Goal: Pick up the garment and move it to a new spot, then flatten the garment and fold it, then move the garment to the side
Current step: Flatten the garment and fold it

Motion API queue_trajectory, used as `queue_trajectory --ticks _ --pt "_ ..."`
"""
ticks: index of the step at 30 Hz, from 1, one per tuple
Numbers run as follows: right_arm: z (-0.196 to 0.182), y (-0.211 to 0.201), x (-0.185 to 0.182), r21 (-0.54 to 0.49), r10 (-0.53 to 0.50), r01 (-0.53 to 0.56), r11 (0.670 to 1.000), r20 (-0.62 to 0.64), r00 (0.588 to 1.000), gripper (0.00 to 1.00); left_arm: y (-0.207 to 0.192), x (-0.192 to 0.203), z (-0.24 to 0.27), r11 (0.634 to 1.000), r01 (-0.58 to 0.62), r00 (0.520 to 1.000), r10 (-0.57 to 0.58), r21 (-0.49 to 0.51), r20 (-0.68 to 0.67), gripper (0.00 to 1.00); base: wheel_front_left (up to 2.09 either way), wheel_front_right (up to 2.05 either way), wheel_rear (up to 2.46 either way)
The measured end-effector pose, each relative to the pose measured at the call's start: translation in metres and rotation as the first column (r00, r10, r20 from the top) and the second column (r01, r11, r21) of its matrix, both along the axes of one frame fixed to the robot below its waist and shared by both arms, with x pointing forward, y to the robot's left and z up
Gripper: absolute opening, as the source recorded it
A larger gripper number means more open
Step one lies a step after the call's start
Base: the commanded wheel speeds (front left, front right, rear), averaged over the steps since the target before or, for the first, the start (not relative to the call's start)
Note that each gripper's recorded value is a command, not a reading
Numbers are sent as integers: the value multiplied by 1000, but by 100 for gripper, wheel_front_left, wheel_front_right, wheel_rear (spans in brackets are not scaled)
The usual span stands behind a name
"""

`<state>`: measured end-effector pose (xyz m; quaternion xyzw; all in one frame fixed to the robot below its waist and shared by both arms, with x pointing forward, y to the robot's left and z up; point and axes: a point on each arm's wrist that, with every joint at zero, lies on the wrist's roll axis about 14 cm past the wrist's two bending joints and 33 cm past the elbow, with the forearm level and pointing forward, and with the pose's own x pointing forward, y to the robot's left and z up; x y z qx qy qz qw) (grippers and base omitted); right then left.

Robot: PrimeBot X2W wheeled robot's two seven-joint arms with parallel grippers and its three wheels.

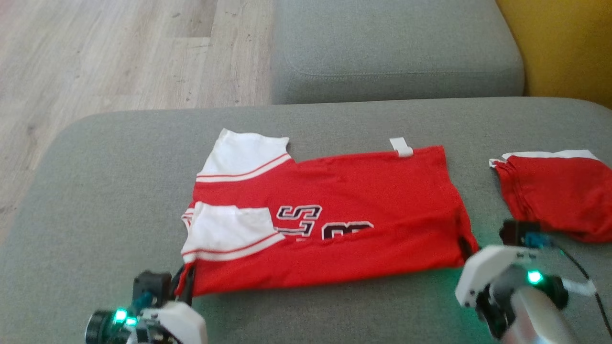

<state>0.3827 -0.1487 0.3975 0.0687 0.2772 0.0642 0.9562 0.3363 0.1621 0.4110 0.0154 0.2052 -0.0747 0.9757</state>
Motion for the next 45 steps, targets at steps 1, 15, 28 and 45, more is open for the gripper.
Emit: queue_trajectory --ticks 1,15,28,45 --pt "-3 -1 -5 5 -3 3 1000 -8 1000 0 2 -4 -2 1000 -15 1000 15 -5 -14 0 0 0 0" --pt "-9 -15 -45 13 -40 41 999 -55 998 0 -6 -25 -6 1000 -17 998 15 -27 -63 0 0 0 0" --pt "38 -15 -26 100 -91 72 992 197 976 100 3 -5 32 996 -89 992 92 -33 91 100 0 0 0" --pt "106 2 -12 107 -76 18 994 572 817 100 -6 16 97 985 -54 895 121 -164 429 100 0 0 0"
